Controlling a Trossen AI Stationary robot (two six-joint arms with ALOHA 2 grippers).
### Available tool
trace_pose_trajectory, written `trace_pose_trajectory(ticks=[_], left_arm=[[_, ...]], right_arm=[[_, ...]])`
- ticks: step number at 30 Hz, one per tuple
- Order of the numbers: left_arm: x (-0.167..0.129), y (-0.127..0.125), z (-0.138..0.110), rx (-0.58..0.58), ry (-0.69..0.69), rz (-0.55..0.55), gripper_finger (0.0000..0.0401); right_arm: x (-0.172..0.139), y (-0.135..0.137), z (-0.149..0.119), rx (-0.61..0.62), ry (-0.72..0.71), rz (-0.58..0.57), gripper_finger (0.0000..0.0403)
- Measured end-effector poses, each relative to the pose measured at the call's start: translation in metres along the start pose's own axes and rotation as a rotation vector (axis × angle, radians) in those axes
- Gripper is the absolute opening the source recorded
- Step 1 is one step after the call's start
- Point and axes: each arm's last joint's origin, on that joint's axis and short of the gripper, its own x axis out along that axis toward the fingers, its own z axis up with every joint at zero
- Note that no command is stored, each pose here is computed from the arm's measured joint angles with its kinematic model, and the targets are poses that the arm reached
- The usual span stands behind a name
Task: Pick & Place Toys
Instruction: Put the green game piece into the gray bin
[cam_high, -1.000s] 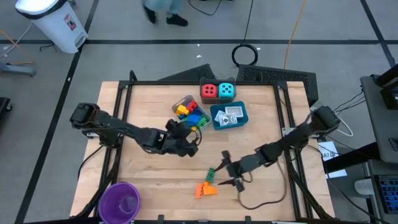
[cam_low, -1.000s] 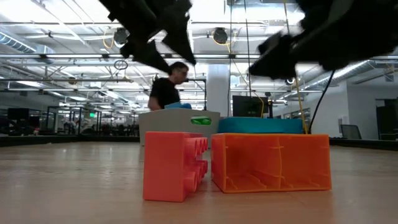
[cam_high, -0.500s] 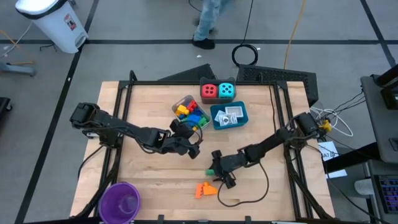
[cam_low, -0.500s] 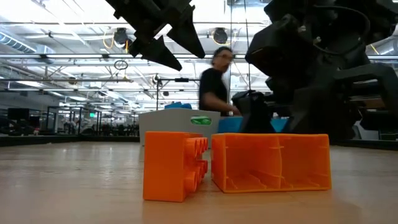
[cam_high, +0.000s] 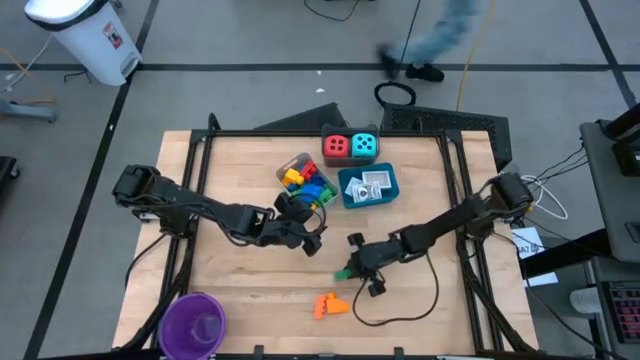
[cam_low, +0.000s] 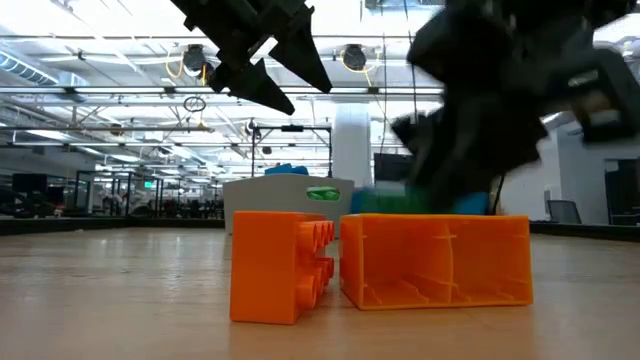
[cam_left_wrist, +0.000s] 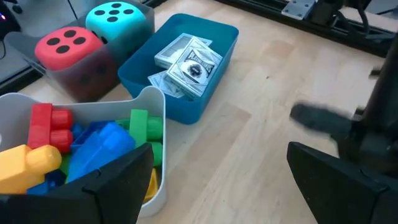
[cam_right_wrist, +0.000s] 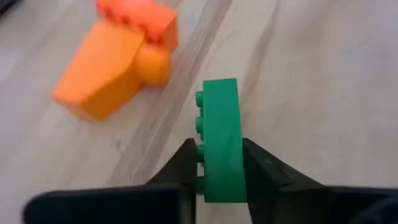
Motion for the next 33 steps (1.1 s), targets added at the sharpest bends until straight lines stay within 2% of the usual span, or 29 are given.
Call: trace_pose_trajectory(ticks=[2, 9, 14, 19, 23, 33], left_arm=[[0.000, 0.000, 0.000, -0.018, -0.002, -0.002, 0.0374], [0.006, -0.007, 0.000, -0.126, -0.016, -0.060, 0.0374], [0.024, -0.024, -0.005, -0.086, -0.038, -0.231, 0.0374], [0.041, -0.038, -0.010, -0.014, -0.109, -0.350, 0.0374], [0.048, -0.042, -0.012, -0.009, -0.162, -0.373, 0.0374], [0.047, -0.045, -0.014, 0.046, -0.171, -0.376, 0.0374]], right_arm=[[-0.015, 0.000, 0.008, -0.004, -0.017, -0.032, 0.0039], [-0.067, 0.007, 0.018, -0.019, -0.096, -0.158, 0.0039], [-0.093, 0.008, 0.006, 0.013, -0.196, -0.180, 0.0044], [-0.103, 0.007, -0.007, 0.016, -0.289, -0.179, 0.0043], [-0.109, 0.005, -0.015, 0.011, -0.302, -0.186, 0.0042], [-0.118, 0.005, -0.014, 0.021, -0.345, -0.185, 0.0044]])
